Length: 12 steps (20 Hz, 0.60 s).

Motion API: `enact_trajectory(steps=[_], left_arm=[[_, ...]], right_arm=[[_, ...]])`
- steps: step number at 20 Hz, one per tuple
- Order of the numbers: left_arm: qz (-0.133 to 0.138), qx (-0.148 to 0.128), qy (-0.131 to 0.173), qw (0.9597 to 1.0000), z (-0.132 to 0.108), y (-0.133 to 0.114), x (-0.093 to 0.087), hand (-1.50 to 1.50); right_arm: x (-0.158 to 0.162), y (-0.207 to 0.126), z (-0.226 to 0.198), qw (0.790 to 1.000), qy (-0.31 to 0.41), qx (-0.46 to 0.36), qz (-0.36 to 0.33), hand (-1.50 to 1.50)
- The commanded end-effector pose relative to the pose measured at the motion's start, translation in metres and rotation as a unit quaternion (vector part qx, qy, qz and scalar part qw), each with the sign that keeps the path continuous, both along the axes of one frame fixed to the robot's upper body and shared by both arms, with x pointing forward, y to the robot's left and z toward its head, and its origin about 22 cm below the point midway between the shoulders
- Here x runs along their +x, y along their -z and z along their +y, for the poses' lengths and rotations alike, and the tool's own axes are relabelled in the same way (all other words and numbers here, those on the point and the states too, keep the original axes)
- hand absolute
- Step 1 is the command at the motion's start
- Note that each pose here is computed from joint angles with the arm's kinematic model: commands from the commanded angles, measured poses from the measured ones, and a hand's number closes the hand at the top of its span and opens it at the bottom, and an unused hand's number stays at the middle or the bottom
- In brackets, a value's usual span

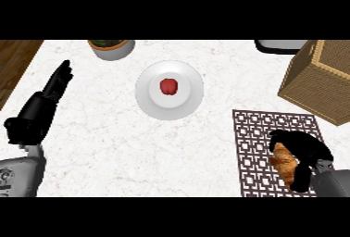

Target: Pick the croissant from the placemat and place it in the basket

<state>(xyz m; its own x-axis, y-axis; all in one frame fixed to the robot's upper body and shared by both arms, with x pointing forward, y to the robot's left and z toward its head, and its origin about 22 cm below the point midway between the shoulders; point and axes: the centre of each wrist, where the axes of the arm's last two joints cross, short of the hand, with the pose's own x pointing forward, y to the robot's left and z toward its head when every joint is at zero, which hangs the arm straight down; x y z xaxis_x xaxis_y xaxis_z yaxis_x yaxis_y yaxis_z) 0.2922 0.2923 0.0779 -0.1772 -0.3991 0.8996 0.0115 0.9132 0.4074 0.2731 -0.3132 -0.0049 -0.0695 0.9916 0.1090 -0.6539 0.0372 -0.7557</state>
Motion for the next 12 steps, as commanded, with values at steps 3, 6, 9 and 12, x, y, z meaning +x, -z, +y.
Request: enact_trajectory(steps=[3, 6, 9, 12], left_arm=[[0.0, -0.003, -0.003, 1.0, -0.014, -0.006, -0.002, 0.0], [-0.004, -0.004, -0.005, 1.0, -0.005, 0.007, -0.001, 0.0], [-0.008, -0.002, -0.015, 0.9999, 0.003, -0.003, -0.005, 0.0], [-0.009, -0.002, -0.011, 0.9999, 0.004, 0.001, -0.008, 0.0]], right_arm=[[-0.004, 0.021, 0.018, 0.999, -0.026, 0.001, -0.025, 1.5], [-0.011, 0.009, -0.047, 0.997, 0.019, -0.016, -0.073, 1.5], [-0.024, -0.053, -0.158, 0.975, 0.17, -0.063, -0.131, 1.5], [-0.04, -0.086, -0.212, 0.942, 0.273, -0.081, -0.18, 1.5]])
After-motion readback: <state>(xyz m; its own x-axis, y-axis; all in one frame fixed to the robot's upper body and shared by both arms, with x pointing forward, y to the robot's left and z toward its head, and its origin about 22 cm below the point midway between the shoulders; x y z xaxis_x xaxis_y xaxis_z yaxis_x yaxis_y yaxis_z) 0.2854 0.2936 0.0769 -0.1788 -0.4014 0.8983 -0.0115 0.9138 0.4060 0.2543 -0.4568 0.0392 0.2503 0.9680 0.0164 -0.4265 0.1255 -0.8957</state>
